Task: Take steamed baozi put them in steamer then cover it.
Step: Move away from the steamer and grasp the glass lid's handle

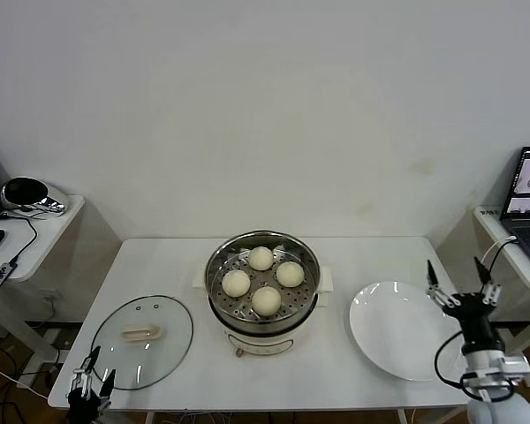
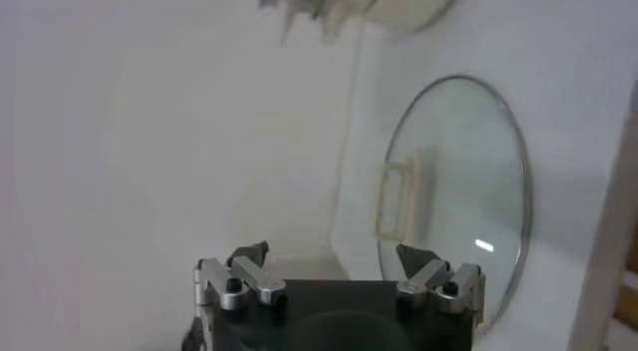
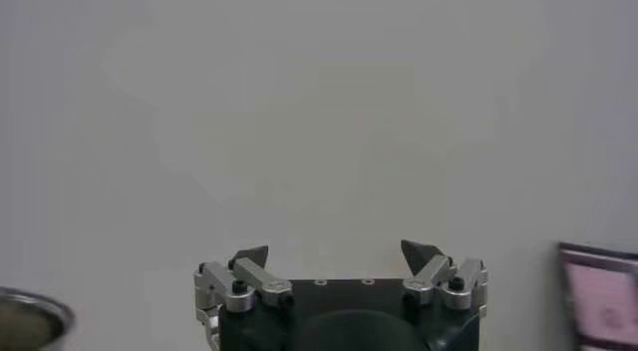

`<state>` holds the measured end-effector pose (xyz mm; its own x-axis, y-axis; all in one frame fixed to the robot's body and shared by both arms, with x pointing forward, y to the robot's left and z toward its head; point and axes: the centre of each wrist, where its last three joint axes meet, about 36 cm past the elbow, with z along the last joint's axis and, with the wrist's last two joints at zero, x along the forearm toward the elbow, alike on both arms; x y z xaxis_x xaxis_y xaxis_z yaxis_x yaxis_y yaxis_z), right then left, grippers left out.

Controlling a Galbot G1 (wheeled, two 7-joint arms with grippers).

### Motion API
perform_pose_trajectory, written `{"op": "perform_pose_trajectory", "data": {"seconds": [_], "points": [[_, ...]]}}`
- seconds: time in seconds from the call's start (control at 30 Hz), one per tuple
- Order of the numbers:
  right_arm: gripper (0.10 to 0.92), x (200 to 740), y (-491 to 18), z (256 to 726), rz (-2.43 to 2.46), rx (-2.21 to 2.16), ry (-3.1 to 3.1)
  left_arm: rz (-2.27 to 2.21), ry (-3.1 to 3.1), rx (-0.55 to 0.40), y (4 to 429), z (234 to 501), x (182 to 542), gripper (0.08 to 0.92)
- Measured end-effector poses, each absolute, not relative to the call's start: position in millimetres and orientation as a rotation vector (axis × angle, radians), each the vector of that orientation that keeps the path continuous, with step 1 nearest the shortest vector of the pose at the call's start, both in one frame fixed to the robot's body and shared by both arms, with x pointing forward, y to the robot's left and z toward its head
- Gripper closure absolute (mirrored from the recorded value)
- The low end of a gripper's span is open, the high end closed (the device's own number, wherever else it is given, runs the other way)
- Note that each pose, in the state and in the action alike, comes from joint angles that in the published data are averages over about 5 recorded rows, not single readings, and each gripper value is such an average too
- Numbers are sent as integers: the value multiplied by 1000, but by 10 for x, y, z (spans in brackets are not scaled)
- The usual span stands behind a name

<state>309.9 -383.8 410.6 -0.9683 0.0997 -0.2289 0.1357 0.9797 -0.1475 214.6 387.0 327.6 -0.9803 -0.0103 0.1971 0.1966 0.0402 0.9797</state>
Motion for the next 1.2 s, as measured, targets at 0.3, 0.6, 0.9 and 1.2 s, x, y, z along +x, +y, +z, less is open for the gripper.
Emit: {"op": "perform_pose_trajectory", "data": {"seconds": [0.3, 0.6, 0.9, 1.2], "points": [[200, 2862, -3942, 4049, -247, 303, 2909, -2115, -2127, -259, 3941, 3176, 2492, 177], [200, 2747, -3961, 4042, -250, 348, 2914, -2121, -2130, -302, 3931, 3067, 2797, 177], [200, 2668, -3994, 4052, -257, 376, 2917, -2125, -2140, -307, 3935, 2994, 3189, 177], [200, 2648, -4008, 4027, -255, 390, 2922, -2118, -2152, -274, 3985, 2942, 3542, 177]]}}
